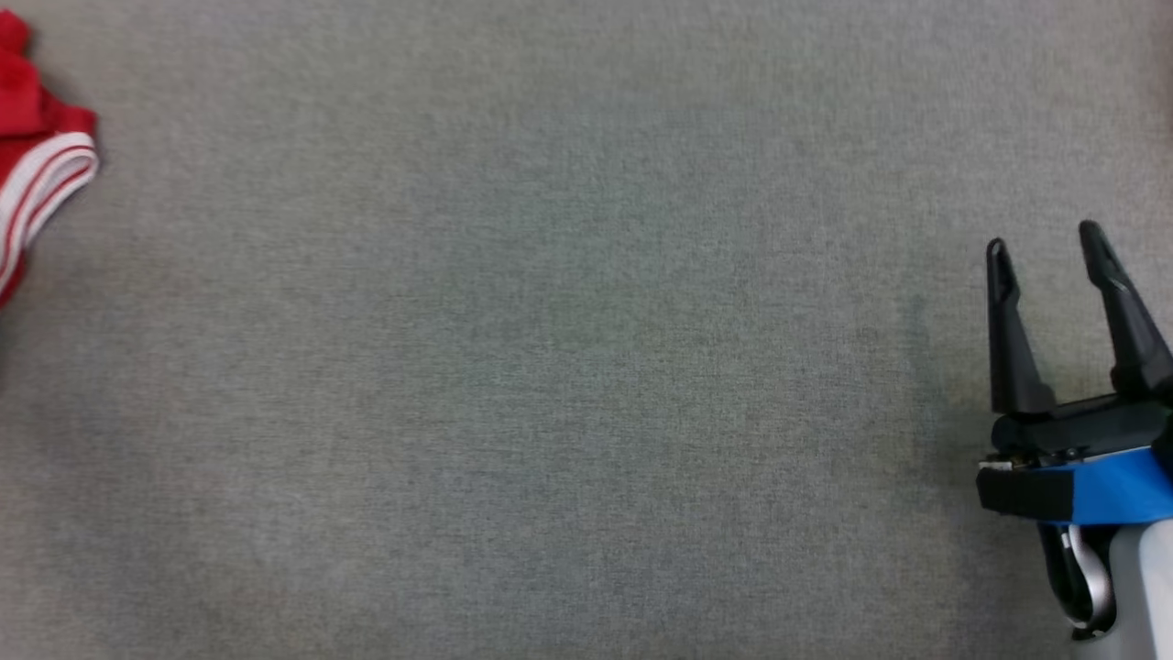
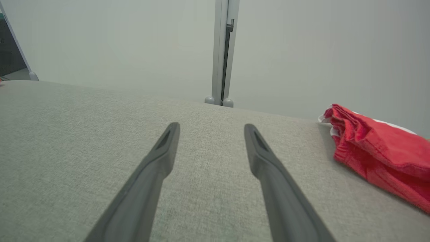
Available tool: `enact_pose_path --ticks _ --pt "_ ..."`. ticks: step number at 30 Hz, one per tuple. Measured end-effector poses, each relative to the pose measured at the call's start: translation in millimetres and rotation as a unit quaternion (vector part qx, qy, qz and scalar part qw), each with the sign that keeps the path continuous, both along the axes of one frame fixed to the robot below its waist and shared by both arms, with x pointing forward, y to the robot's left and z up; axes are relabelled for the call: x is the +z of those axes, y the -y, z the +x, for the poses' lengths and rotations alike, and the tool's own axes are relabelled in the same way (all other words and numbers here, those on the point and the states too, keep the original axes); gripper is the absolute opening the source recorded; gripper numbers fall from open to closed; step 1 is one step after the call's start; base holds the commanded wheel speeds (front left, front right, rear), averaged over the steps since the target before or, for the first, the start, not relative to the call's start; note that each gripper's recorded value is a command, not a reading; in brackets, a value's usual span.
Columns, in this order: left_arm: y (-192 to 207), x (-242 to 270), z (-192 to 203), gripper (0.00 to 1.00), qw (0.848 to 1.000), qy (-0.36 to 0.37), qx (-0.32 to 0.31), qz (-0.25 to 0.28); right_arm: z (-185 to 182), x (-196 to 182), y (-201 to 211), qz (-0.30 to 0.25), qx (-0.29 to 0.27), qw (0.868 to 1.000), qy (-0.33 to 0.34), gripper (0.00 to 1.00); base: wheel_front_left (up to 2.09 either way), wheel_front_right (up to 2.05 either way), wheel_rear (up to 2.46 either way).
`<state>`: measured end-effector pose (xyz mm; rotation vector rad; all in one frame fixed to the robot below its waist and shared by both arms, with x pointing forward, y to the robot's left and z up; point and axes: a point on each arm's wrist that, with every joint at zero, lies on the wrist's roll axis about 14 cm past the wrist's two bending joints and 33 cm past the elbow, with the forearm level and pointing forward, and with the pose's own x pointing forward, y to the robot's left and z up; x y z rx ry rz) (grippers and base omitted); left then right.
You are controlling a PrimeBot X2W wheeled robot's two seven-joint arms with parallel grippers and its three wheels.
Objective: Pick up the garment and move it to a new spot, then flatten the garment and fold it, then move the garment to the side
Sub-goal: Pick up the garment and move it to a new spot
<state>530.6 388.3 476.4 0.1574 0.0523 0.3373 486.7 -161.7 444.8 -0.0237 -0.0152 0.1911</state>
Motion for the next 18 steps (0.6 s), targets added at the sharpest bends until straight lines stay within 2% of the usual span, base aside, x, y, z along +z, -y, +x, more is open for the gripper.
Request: enact_pose_path --ticks 6,10,15,16,17,18 --pt "-2 -81 0 1.0 0.99 -0.135 0.015 -0.039 4 -8 11 -0.009 -0.013 1.0 -0.005 1.0 0.0 0.0 0.0" --pt "-1 -122 -15 1.0 0.975 -0.209 0.03 -0.072 6 -12 12 -0.013 -0.014 1.0 -0.005 1.0 0.0 0.0 0.0" --pt "1 -148 -25 1.0 0.952 -0.278 0.049 -0.115 9 -16 9 -0.012 -0.009 1.0 -0.01 1.0 0.0 0.0 0.0" --pt "4 -149 -25 0.23 0.951 -0.283 0.047 -0.118 10 -15 8 -0.011 -0.008 1.0 -0.009 1.0 0.0 0.0 0.0" --pt "6 -149 -25 0.0 0.95 -0.284 0.046 -0.119 10 -14 7 -0.011 -0.007 1.0 -0.007 1.0 0.0 0.0 0.0" --pt "7 -148 -25 0.0 0.95 -0.284 0.045 -0.121 11 -13 5 -0.01 -0.005 1.0 -0.005 1.0 0.0 0.0 0.0"
